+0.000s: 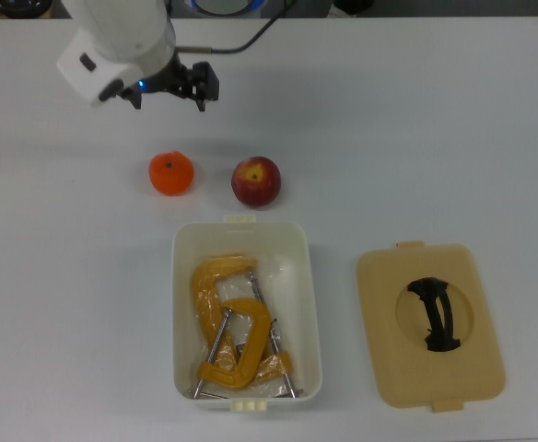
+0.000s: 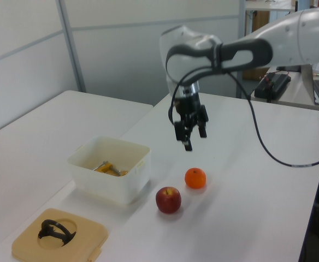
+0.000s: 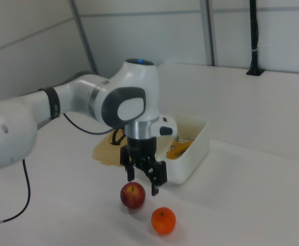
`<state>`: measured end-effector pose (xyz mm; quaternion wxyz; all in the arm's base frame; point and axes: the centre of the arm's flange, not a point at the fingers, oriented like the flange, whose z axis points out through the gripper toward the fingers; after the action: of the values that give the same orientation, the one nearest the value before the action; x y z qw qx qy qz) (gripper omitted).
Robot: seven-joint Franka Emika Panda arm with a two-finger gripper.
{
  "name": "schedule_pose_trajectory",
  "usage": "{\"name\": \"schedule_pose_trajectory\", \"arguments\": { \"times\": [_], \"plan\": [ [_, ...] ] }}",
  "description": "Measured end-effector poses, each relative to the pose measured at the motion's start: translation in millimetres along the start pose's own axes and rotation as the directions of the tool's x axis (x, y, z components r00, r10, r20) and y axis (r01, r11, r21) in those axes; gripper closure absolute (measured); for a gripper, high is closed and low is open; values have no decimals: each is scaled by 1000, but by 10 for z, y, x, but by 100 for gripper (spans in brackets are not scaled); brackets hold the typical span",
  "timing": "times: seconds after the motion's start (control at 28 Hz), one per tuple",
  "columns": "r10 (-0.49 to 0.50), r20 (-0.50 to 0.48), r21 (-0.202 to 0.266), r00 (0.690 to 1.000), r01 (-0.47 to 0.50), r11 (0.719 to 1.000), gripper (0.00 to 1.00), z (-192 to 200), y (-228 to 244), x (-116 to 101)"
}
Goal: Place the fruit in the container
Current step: 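Move the open gripper down over the orange tangerine, then close the gripper around the orange tangerine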
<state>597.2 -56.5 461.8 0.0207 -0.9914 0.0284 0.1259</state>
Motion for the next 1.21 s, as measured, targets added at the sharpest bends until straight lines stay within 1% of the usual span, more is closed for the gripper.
{"name": "schedule_pose_trajectory", "arguments": {
  "times": [0.18,0.32,0.64,0.86,1.21],
  "plan": [
    [1,73,-24,997,1,1000,0,469,55,129],
    [10,74,-27,997,-8,1000,0,734,138,236],
    [45,48,-41,998,-43,998,0,1152,306,478],
    [65,30,-41,997,-64,997,0,1269,296,566],
    [85,17,-41,996,-85,996,0,1267,275,584]
  ]
}}
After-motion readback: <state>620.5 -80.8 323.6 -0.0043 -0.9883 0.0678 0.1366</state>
